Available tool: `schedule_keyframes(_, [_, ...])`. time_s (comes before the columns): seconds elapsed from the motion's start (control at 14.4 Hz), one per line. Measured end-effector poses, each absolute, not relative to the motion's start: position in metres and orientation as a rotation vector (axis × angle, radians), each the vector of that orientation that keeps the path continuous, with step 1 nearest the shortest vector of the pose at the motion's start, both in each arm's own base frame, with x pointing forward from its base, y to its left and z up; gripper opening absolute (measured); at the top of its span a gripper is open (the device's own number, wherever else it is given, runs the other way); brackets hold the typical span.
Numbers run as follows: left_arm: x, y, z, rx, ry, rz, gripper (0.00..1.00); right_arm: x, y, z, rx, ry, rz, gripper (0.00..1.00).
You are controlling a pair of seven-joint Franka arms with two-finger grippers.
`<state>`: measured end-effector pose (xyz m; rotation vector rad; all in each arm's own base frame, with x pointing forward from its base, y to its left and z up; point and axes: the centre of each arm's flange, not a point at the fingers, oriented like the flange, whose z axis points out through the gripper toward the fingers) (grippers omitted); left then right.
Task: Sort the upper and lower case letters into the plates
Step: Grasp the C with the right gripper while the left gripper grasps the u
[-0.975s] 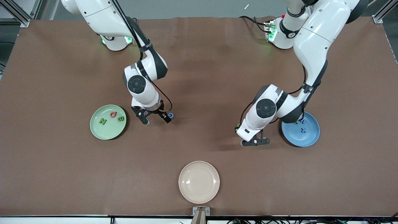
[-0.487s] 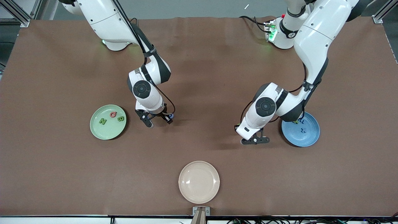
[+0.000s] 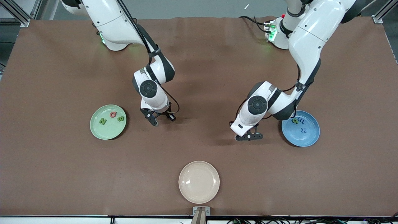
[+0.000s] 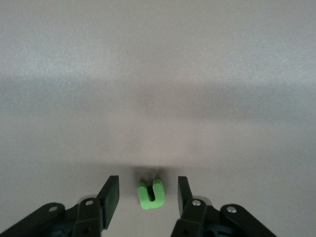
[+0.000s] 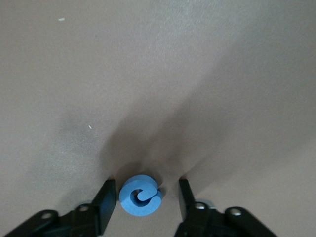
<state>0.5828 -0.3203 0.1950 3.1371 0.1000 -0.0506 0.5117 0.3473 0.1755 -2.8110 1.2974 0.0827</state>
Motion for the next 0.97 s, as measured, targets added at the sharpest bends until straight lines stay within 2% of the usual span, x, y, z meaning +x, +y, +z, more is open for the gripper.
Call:
schedule_keyframes(0.14, [0.581,-0.322,0.192,3.137,0.122,-0.058,0.57,0.513,0.348,0.176,-2.811,1.3,0.084,0.53])
schedule_keyframes(0.28, [0.58,-0.323,0.191,3.137,0.134,-0.061,0.57,0.514,0.347,0.179,-2.809,1.304,0.083,0.37])
schedule_keyframes(0.63, [0.577,-0.324,0.186,3.139,0.137,-0.077,0.57,0.523,0.334,0.179,-2.802,1.34,0.077,0.36])
schedule_keyframes(0.77, [0.576,-0.324,0.182,3.14,0.135,-0.088,0.57,0.542,0.306,0.188,-2.83,1.334,0.102,0.36])
schedule_keyframes(0.97, [0.573,-0.327,0.178,3.14,0.164,-0.097,0.53,0.574,0.239,0.23,-2.879,1.259,0.171,0.36])
